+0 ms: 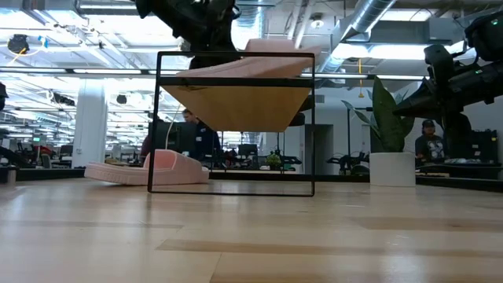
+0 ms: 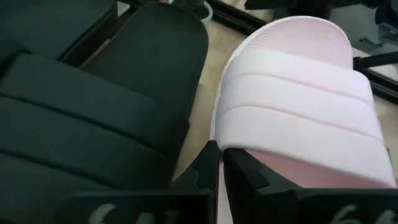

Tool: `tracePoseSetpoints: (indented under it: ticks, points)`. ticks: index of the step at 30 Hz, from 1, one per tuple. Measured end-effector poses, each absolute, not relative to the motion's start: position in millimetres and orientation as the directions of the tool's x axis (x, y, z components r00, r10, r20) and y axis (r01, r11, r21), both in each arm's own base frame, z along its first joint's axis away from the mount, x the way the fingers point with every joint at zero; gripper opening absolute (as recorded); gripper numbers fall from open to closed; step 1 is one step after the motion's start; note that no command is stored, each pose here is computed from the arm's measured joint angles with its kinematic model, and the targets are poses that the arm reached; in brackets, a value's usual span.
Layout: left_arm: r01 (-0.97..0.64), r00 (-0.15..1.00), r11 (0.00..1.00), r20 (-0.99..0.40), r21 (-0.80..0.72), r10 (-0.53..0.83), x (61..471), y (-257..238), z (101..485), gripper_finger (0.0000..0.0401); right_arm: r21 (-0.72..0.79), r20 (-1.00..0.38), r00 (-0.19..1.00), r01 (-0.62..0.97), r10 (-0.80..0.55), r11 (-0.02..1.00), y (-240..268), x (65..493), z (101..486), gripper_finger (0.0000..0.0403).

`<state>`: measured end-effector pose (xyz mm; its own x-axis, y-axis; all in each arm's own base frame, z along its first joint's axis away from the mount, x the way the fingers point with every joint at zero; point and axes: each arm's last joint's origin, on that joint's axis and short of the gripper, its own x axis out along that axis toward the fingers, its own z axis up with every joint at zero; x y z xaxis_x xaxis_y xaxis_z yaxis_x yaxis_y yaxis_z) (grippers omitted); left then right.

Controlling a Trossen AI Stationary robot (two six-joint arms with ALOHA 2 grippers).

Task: Pick and place slides into the shelf
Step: Put the left pink slide on the shelf

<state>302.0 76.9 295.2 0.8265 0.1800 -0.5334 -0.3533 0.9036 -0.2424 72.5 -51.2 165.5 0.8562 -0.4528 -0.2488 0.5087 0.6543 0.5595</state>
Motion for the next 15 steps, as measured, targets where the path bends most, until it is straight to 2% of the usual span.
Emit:
tracePoseSetpoints:
  ticks: [15]
  points:
    - [-0.336,0.839,0.91,-0.516,-0.242,0.173,300,96,294,0.0,0.56,-0.249,0.856,0.509,-0.453,0.654,-51,72,165,0.0013]
